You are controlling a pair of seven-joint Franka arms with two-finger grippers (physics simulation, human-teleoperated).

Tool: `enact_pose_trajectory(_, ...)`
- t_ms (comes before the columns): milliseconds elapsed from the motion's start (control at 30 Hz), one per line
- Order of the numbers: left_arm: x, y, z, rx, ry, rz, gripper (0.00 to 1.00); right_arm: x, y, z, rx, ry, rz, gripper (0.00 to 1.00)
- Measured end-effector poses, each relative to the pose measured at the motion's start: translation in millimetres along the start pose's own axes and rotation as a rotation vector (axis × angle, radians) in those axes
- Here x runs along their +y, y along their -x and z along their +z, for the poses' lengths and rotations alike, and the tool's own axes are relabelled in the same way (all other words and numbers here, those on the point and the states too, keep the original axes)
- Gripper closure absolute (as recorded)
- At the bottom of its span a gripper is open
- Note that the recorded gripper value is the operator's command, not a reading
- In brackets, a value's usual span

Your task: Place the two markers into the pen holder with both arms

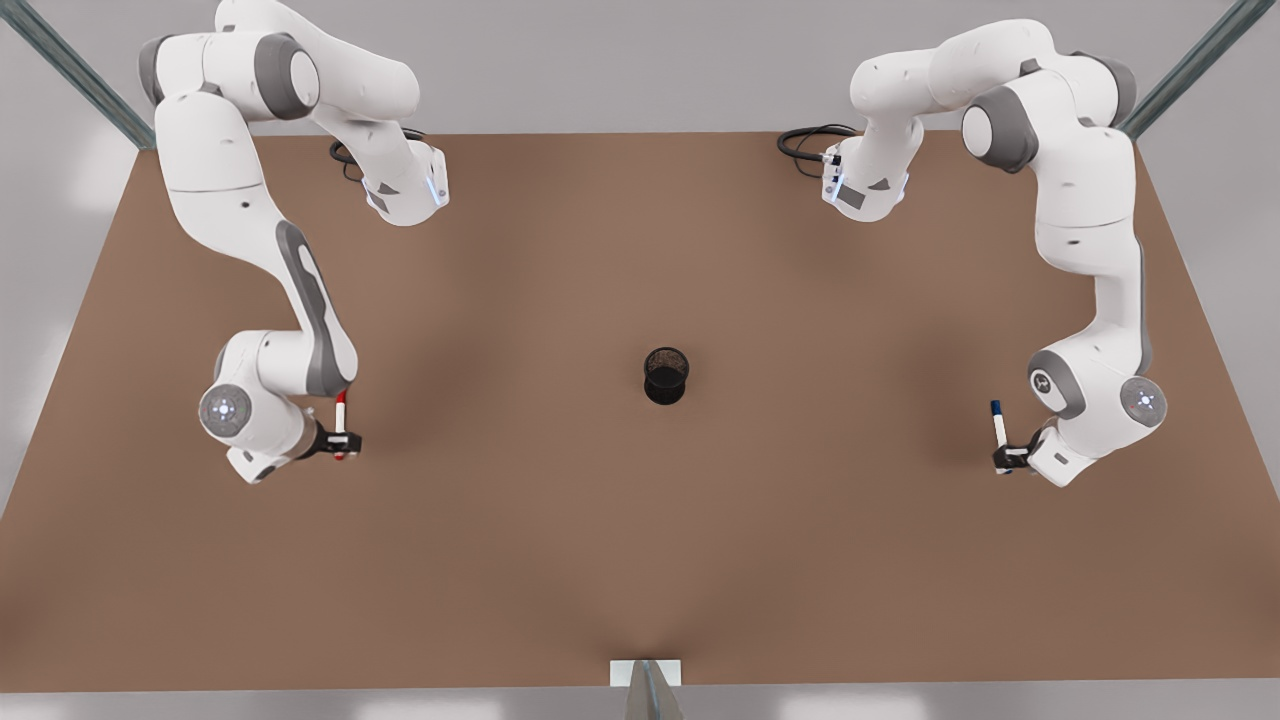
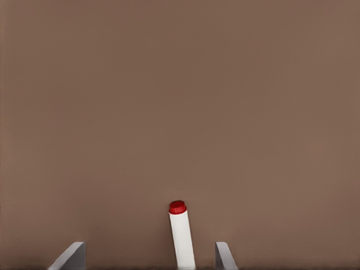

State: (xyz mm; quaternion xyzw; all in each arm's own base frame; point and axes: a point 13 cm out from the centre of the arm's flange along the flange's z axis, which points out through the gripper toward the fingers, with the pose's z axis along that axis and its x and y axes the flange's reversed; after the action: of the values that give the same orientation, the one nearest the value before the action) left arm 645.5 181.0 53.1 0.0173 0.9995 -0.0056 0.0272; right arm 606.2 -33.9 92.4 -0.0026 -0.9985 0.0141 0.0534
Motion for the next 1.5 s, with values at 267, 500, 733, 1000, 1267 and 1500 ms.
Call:
enact_pose_trajectory(267,-1.0,-4.8,11.6,0.008,-0.008,0.047,0.49,-15.7,-13.8,19.9,0.025,0.007,0.025,0.18)
enact_pose_trajectory(500,-1.2,-6.0,15.5,0.011,-0.01,0.078,0.58,-12.6,-13.7,35.8,0.027,0.017,0.009,0.45)
enact_pose_trajectory(733,-0.3,-5.8,17.4,0.009,-0.006,0.099,0.79,-16.4,-15.9,47.1,0.037,0.02,0.002,0.46)
enact_pose_trajectory(1000,-15.7,34.5,-26.9,-0.057,-0.005,0.111,0.79,-17.3,-18.4,52.0,0.044,0.024,-0.012,0.55)
enact_pose_trajectory(1267,-115.2,87.5,-172.2,-0.068,-0.009,0.266,0.79,-19.0,-21.9,55.2,0.051,0.026,-0.025,0.56)
enact_pose_trajectory(1500,-423.3,56.7,-246.9,-0.07,-0.142,0.475,0.79,-18.7,-23.1,58.8,0.056,0.027,-0.034,0.56)
